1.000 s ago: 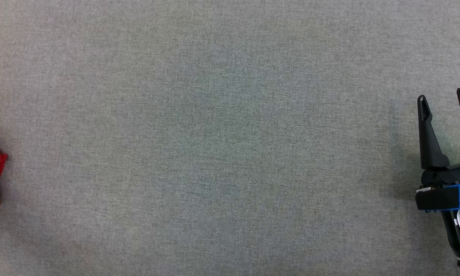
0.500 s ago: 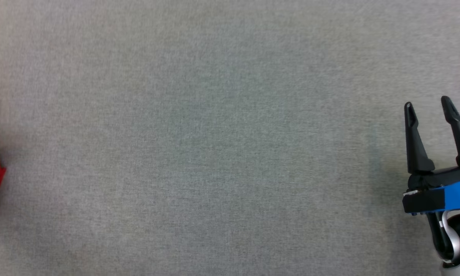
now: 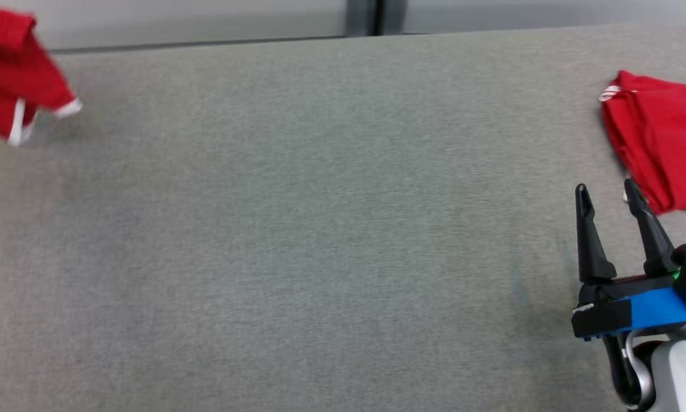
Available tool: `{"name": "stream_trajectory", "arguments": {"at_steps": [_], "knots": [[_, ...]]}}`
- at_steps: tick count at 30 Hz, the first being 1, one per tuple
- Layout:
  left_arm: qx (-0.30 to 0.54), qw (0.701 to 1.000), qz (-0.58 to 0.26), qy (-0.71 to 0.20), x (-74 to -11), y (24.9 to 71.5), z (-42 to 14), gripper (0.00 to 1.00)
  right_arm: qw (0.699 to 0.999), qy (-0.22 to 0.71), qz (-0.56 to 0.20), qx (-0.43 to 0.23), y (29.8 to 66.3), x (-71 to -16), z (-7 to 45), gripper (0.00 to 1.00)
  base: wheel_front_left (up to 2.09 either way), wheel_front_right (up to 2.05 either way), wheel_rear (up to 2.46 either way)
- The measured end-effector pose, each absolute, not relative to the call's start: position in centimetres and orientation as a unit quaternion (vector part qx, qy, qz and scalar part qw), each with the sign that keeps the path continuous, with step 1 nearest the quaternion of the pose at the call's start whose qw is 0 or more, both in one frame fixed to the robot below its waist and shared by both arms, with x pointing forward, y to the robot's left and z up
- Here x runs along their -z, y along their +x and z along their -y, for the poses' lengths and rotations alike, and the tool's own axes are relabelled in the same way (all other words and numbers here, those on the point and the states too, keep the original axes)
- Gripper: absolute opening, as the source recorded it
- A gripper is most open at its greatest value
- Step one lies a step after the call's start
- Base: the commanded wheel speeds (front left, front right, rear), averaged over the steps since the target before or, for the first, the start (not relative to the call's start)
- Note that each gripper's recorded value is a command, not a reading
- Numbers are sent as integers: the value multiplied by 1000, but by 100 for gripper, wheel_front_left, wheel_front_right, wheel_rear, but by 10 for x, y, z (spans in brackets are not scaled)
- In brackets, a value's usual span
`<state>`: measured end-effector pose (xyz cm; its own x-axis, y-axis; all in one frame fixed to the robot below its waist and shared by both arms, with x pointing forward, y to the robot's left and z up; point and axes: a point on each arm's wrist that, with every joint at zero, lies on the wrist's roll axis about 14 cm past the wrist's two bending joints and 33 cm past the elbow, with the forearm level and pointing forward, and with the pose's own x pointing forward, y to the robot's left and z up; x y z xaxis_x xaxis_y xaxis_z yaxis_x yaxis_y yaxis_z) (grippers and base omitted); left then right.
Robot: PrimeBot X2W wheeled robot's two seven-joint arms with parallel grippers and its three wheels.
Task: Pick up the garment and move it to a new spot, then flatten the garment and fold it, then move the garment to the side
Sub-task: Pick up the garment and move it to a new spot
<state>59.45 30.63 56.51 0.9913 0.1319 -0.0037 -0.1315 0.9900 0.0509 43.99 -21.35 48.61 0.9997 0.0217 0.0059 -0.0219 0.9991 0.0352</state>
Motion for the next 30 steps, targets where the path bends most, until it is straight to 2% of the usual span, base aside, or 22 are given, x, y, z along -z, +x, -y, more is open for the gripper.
{"name": "stream_trajectory", "arguments": {"at_steps": [8, 16, 22, 26, 30], "knots": [[98, 987, 127, 30, -658, 630, -155, 0, 999, 26, 10, 47, 406, -493, 245, 100, 0, 0, 0], [252, 950, 183, 3, -699, 607, -8, 0, 994, 33, 17, 99, 375, -497, 271, 100, 0, 0, 0], [328, 929, 167, -23, -683, 572, 57, 0, 992, 39, 23, 118, 358, -501, 280, 100, 0, 0, 0], [352, 925, 133, -49, -656, 550, 74, 0, 991, 42, 31, 123, 351, -506, 282, 100, 0, 0, 0], [353, 932, 57, -61, -598, 533, 72, 0, 991, 44, 34, 122, 348, -508, 280, 100, 0, 0, 0]]}}
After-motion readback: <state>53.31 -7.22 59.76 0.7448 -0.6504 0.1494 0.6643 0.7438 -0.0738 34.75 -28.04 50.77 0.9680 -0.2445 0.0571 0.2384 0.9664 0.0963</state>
